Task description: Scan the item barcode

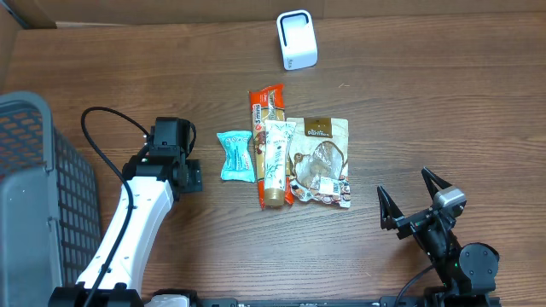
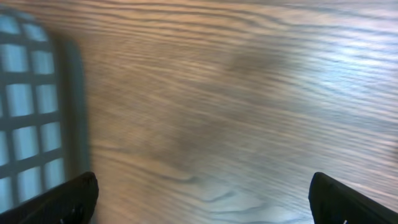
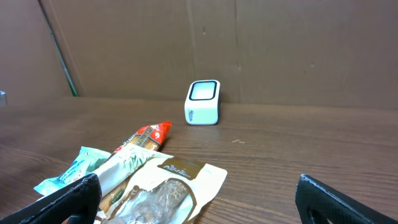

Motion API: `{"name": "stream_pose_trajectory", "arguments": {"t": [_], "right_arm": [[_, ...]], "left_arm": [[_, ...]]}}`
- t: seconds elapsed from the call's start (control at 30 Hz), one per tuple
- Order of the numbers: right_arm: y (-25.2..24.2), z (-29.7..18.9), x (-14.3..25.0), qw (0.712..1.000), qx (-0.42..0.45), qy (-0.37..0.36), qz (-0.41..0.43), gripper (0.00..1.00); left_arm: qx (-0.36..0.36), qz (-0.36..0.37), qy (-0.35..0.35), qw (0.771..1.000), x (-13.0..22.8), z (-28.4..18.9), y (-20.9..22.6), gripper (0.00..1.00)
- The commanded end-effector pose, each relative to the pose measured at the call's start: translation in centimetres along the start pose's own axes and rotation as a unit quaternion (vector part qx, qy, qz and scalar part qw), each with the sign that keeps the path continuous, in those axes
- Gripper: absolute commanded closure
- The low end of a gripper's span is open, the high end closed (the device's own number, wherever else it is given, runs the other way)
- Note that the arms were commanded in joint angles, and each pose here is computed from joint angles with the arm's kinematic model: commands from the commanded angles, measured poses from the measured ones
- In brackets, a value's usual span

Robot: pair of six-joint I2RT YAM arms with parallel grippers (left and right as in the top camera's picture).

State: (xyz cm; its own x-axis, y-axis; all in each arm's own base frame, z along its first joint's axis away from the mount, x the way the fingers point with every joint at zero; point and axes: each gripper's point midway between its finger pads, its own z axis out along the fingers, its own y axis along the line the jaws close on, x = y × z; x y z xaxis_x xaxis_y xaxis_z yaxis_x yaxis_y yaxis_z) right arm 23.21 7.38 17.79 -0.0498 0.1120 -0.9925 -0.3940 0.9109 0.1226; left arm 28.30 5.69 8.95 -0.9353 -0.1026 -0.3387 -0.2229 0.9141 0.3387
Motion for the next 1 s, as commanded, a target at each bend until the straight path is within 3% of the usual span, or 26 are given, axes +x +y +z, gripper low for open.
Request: {"name": "stream_pose_trajectory", "arguments": {"t": [0.0,0.17,0.3,0.5,0.7,0.97], "right_arm": [[0.1,0.0,0.2,1.000,-0.003,-0.001,0.002,0.00],[0.1,0.0,0.2,1.000,-0.003,-0.001,0.002,0.00],[0.1,0.0,0.2,1.000,-0.003,-0.001,0.002,0.00],[0.1,0.0,0.2,1.000,-0.003,-0.001,0.002,0.00],[0.1,0.0,0.2,1.000,-0.003,-0.001,0.002,0.00],[0.1,0.0,0.2,1.000,-0.003,-0.001,0.002,0.00]], "left_arm": [[0.065,0.011,-0.003,0.998,-0.3,0.1,-2.4,0.01],[0.190,0.124,-0.065,0.972,-2.0,-2.0,-6.5,0.01],[0.233,0.176,-0.123,0.948,-2.4,-4.8,-7.3,0.00],[0.217,0.150,-0.251,0.932,-3.1,-10.0,-4.9,0.00],[0.191,0.121,-0.340,0.913,-2.1,-11.8,-3.3,0.00],[0.186,0.103,-0.386,0.898,-0.4,-10.6,-3.4,0.00]]}}
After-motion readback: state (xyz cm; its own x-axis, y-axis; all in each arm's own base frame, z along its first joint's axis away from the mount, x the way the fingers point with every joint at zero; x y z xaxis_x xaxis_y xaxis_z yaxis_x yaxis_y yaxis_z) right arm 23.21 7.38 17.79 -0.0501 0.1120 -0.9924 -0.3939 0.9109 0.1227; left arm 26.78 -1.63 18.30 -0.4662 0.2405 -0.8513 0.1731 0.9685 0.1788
